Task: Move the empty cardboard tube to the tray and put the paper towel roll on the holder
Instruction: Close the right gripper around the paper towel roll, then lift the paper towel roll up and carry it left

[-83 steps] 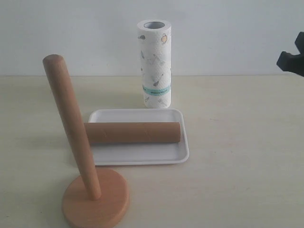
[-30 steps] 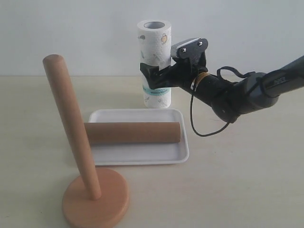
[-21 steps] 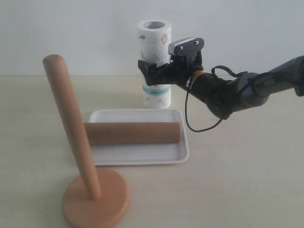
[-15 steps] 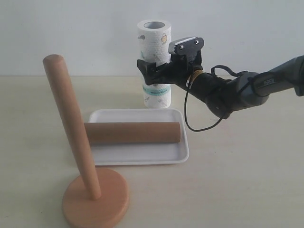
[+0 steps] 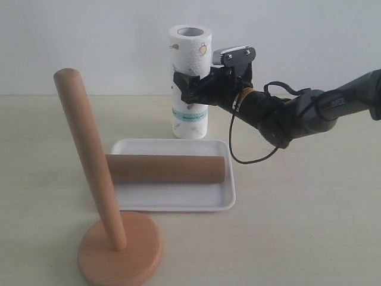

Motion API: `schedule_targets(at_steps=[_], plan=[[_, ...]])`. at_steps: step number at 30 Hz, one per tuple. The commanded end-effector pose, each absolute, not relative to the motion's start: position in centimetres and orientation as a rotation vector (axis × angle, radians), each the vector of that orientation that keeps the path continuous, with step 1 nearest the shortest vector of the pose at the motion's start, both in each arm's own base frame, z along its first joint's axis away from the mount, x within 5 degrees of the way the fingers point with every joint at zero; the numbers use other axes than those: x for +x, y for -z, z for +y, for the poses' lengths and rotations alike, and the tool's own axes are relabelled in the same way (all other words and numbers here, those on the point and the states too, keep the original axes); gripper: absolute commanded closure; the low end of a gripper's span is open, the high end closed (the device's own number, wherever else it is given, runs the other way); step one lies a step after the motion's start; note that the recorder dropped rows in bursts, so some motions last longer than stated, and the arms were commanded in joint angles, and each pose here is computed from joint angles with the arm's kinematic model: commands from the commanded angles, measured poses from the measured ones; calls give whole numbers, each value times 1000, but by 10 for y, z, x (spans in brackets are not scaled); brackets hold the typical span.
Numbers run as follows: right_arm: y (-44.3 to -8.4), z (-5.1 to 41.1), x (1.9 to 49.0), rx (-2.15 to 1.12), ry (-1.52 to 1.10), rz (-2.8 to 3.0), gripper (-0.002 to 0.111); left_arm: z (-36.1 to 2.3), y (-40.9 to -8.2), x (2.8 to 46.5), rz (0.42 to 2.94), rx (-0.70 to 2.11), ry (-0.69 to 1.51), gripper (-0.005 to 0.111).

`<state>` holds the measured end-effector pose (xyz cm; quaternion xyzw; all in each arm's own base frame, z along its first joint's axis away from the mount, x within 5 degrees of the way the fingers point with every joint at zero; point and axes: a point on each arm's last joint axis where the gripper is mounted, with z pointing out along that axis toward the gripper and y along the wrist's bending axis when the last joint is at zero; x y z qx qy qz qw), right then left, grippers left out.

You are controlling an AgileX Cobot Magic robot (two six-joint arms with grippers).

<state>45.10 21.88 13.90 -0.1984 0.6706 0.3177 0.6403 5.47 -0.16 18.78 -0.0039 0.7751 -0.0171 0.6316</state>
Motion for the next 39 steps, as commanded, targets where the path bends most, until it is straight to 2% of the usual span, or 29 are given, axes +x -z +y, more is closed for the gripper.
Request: schedule_targets(at_steps=[1, 9, 14, 20, 30, 39], plan=[[-139, 220, 451, -394, -790, 1556, 71, -2, -187, 55, 1774, -15, 40, 103], [-143, 218, 452, -389, -777, 1524, 71, -2, -187, 55, 1774, -15, 40, 103], [-148, 201, 459, -359, -755, 1519, 71, -2, -187, 55, 1774, -15, 40, 103], [-175, 181, 464, -328, -801, 1445, 71, -2, -187, 55, 1774, -15, 40, 103], [-200, 159, 458, -604, -761, 1419, 71, -2, -187, 55, 1774, -15, 40, 103], [-206, 131, 460, -522, -913, 1438, 71, -2, -187, 55, 1774, -15, 40, 103]])
